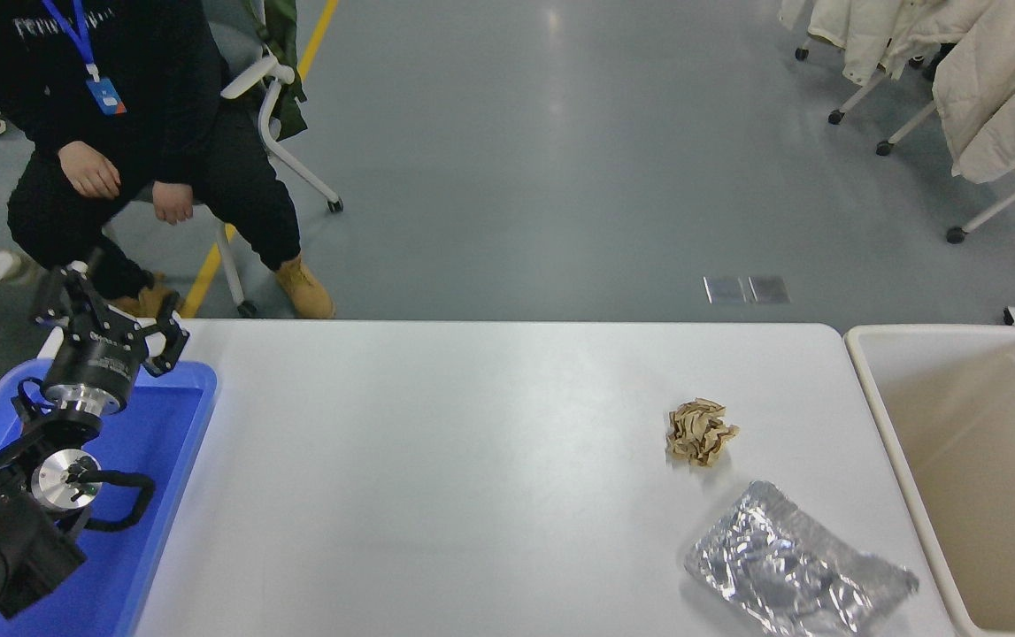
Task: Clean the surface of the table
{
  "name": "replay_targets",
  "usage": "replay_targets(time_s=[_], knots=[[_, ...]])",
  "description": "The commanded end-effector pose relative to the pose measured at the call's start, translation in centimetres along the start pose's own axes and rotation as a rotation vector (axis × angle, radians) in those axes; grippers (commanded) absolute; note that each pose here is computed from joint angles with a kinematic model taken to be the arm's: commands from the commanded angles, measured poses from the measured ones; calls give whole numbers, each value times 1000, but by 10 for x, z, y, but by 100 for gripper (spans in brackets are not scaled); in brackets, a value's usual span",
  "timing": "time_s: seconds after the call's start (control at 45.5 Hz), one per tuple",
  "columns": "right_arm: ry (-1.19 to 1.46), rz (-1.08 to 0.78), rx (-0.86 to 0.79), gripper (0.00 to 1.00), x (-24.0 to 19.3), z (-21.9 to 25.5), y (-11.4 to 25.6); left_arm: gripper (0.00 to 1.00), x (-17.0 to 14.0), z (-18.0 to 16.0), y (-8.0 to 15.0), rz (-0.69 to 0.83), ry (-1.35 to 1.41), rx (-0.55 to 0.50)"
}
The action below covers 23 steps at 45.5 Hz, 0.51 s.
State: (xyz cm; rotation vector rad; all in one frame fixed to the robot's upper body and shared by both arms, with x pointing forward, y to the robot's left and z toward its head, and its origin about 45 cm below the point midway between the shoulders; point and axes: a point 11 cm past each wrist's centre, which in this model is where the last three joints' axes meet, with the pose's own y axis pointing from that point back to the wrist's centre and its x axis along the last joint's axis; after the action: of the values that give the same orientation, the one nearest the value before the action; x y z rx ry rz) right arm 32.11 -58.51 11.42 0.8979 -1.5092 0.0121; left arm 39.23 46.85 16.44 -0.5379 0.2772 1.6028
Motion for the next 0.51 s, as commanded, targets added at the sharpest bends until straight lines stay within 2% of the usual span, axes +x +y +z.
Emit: replay_targets(time_s=[0.0, 0.088, 0.484], knots=[[-68, 43, -48, 0, -52, 9, 9, 100, 0, 0, 0, -1, 0, 0], [-72, 32, -43, 0, -65, 5, 13, 100, -1, 0, 0, -2, 1, 0], [-98, 32, -33, 0, -69, -4, 15, 100, 0, 0, 0, -1, 0, 0]])
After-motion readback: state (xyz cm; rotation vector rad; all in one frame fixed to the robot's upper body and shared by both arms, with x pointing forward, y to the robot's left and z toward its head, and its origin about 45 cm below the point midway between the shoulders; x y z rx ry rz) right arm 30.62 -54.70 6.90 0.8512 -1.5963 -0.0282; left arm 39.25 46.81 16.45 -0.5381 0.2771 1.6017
